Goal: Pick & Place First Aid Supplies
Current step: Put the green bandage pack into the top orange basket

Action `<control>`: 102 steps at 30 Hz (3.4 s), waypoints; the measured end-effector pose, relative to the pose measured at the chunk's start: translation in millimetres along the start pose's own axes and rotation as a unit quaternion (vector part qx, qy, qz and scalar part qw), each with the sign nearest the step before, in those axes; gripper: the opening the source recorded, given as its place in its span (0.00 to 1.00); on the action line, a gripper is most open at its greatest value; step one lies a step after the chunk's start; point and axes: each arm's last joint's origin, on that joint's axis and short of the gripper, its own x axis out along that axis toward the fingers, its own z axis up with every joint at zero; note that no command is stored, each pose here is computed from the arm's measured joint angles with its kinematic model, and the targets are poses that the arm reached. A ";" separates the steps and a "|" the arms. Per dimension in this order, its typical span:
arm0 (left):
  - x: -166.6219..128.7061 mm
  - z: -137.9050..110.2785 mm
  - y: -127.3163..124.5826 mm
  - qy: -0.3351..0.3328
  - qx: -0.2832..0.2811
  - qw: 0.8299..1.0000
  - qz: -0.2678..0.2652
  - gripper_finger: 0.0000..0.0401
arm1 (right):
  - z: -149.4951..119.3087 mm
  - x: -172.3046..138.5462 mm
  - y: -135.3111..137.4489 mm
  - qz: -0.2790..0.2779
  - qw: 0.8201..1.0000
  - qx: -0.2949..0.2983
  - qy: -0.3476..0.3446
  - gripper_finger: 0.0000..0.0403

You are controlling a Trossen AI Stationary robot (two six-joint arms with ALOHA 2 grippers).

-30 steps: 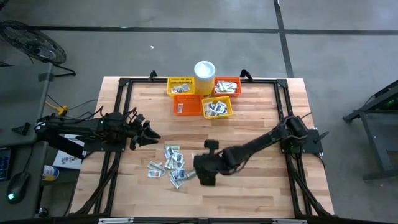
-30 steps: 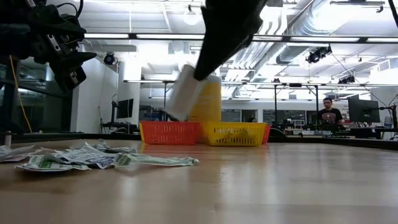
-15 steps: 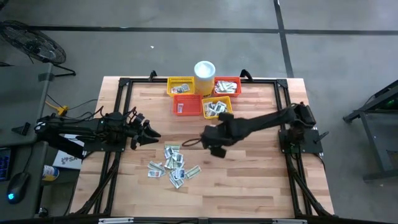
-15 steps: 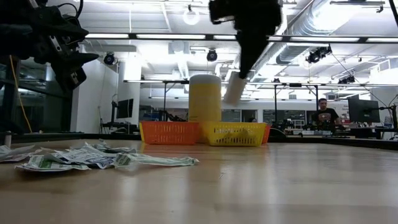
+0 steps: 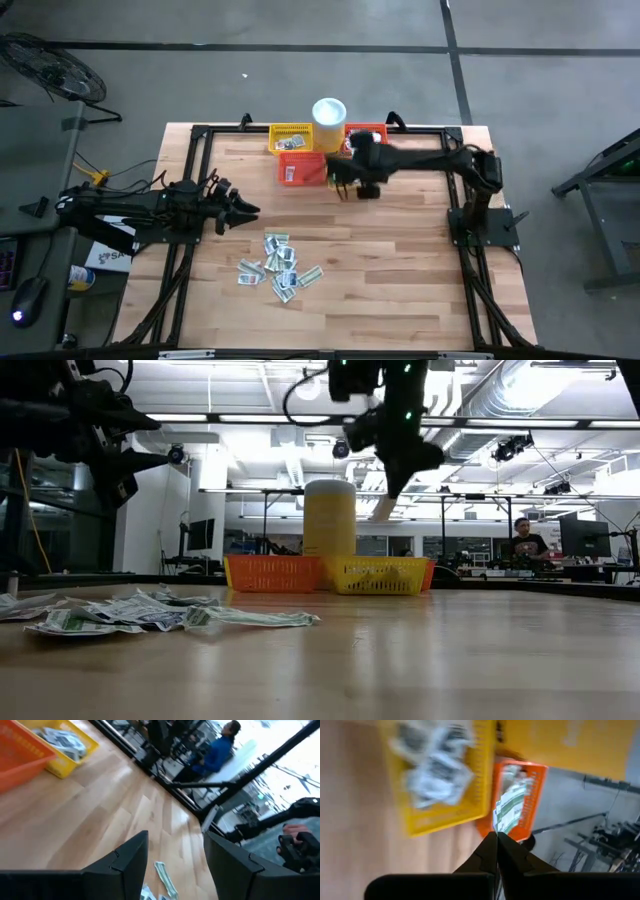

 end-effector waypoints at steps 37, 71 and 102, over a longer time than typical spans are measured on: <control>-0.3 2.9 3.2 -0.052 -0.025 0.997 0.053 0.48 | -82.3 127.9 -124.7 0.146 0.983 0.062 -0.090 0.00; -0.3 2.6 3.0 -0.049 -0.046 0.997 0.049 0.48 | -83.5 132.9 -93.7 0.126 0.988 0.072 -0.060 0.50; 0.0 -0.7 -0.5 0.011 -0.048 0.999 -0.010 0.48 | -32.1 -21.5 5.7 0.393 0.813 0.417 -0.104 0.52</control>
